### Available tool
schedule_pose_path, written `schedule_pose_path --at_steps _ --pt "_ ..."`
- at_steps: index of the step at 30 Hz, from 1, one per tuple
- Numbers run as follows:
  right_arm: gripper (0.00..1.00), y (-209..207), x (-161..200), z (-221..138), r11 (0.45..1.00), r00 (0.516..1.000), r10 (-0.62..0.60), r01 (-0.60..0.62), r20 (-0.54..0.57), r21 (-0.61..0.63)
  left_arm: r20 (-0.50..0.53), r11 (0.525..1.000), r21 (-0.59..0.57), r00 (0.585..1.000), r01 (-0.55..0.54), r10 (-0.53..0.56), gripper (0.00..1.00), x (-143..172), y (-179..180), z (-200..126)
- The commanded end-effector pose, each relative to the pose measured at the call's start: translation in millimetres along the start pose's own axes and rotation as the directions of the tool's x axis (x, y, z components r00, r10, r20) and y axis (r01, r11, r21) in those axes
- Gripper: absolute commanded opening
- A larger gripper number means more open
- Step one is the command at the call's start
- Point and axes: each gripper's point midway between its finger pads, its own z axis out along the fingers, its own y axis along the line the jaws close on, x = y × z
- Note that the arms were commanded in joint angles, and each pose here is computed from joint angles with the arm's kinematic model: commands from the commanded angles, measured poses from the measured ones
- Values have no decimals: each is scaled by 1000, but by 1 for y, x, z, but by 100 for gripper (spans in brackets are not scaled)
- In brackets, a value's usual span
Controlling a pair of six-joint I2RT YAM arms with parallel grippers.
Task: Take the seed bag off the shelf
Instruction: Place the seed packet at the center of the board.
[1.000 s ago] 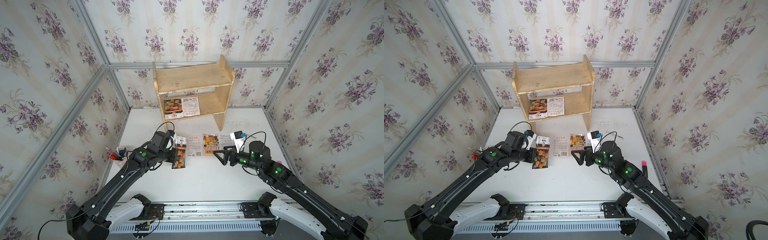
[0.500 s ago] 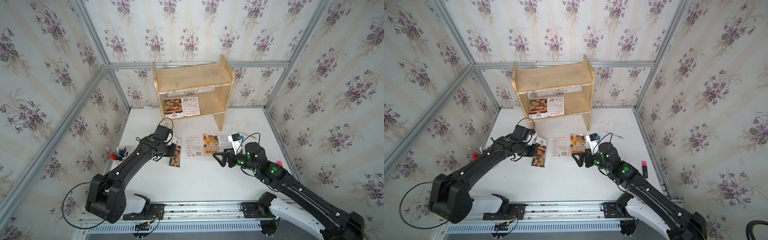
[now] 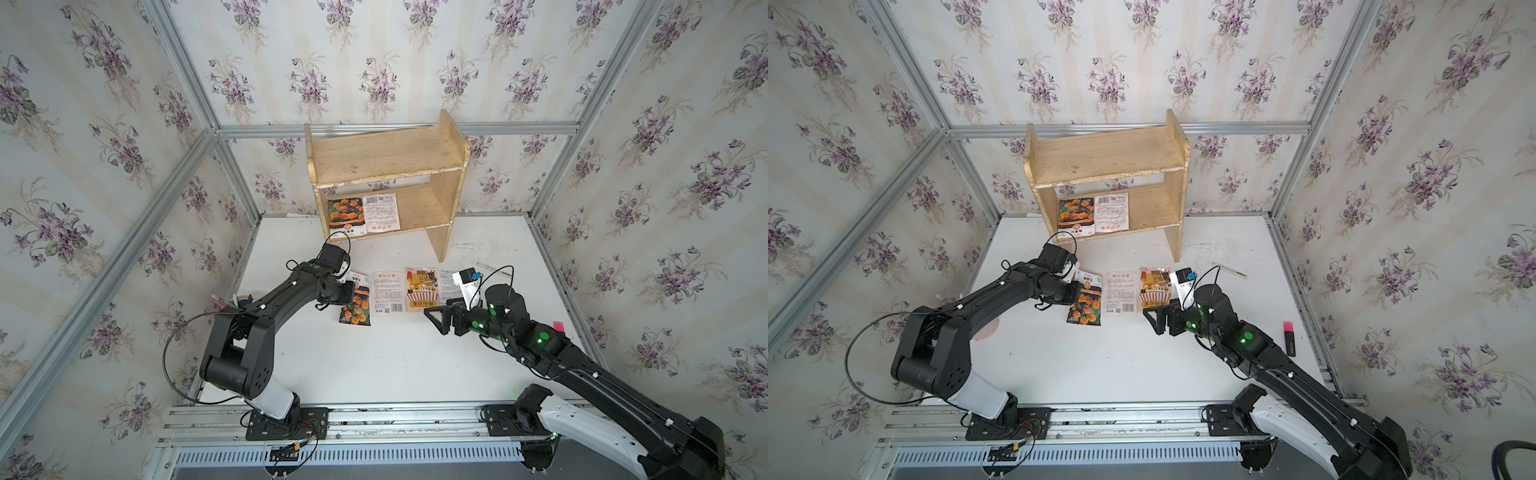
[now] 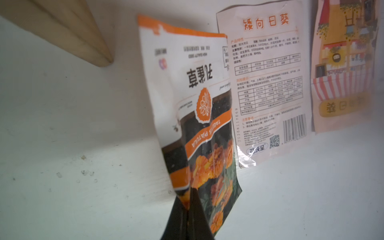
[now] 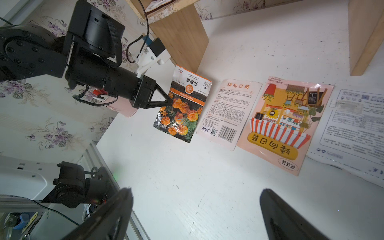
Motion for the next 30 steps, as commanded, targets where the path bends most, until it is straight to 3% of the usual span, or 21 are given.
schedule_pose_path --at_steps 1,6,16,19,30 --pt "100 -1 -2 1 1000 1000 -18 18 12 5 4 998 -51 1000 -24 24 0 -6 9 5" --pt "100 -3 0 2 1000 1000 -16 16 5 10 -20 994 -104 1000 -23 21 0 -3 19 14" --pt "100 -4 2 3 1000 1000 -13 13 -2 14 -42 989 -147 999 -31 25 23 -2 27 22" --pt "100 -5 3 3 1000 1000 -13 13 -3 16 -49 984 -173 999 -31 23 25 -2 31 22" --pt "100 -2 1 2 1000 1000 -19 18 6 3 -38 968 -250 999 -10 1 59 1 44 6"
